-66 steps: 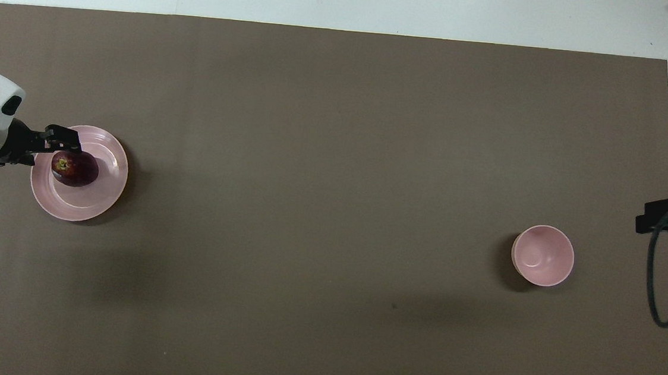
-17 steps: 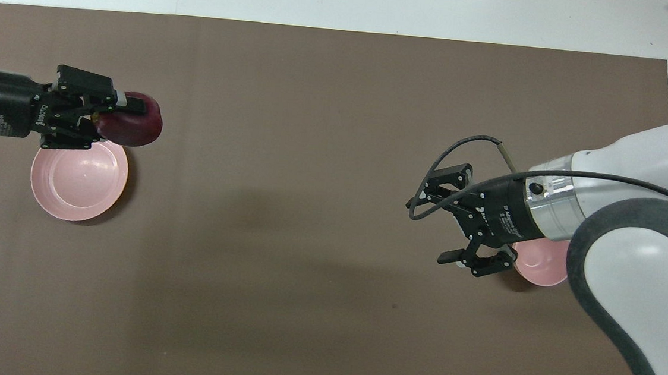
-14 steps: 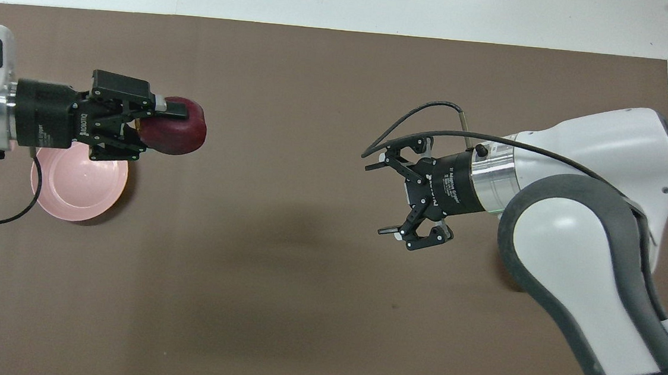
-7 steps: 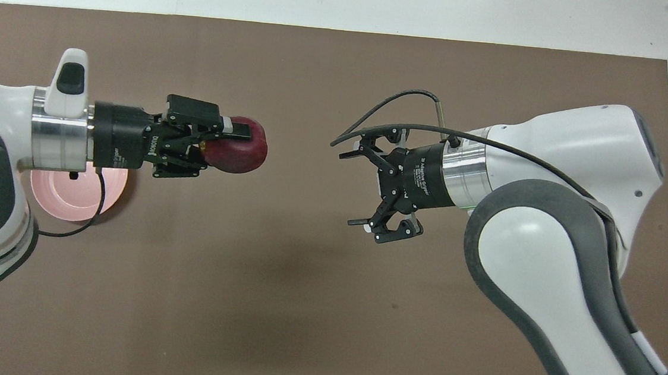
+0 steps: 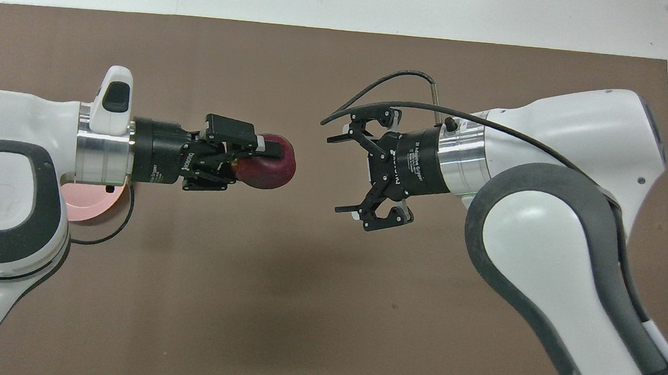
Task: Move apple from plate to bowl
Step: 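Close the right gripper on the apple held by the left gripper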
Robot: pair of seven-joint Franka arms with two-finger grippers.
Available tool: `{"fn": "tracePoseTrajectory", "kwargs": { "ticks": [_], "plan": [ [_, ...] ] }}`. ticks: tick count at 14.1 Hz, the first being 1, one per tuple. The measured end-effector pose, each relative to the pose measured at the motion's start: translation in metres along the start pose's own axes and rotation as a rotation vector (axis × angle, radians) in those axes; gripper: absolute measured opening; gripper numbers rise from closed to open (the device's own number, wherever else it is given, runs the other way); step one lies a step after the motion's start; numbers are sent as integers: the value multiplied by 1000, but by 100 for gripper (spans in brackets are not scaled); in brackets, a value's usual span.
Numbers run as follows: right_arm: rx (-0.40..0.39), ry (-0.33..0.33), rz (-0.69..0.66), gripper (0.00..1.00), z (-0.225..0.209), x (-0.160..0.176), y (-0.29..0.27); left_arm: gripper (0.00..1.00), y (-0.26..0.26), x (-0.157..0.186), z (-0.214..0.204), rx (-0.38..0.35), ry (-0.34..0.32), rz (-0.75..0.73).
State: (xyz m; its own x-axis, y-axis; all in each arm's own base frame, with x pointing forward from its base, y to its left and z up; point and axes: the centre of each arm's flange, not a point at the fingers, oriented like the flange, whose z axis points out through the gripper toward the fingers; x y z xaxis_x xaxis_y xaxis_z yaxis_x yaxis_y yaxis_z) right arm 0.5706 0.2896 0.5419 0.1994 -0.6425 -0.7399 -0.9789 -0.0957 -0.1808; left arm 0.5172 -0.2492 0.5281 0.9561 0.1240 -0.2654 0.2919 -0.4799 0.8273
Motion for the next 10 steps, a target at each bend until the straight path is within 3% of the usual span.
{"fn": "tracePoseTrajectory", "kwargs": {
  "ticks": [9, 10],
  "plan": [
    [-58, -7, -2, 100, 25, -21, 16, 67, 4, -7, 10, 5, -13, 21],
    [-63, -6, -1, 93, 26, -22, 16, 67, 4, -6, 9, 5, -7, 21]
  ]
}}
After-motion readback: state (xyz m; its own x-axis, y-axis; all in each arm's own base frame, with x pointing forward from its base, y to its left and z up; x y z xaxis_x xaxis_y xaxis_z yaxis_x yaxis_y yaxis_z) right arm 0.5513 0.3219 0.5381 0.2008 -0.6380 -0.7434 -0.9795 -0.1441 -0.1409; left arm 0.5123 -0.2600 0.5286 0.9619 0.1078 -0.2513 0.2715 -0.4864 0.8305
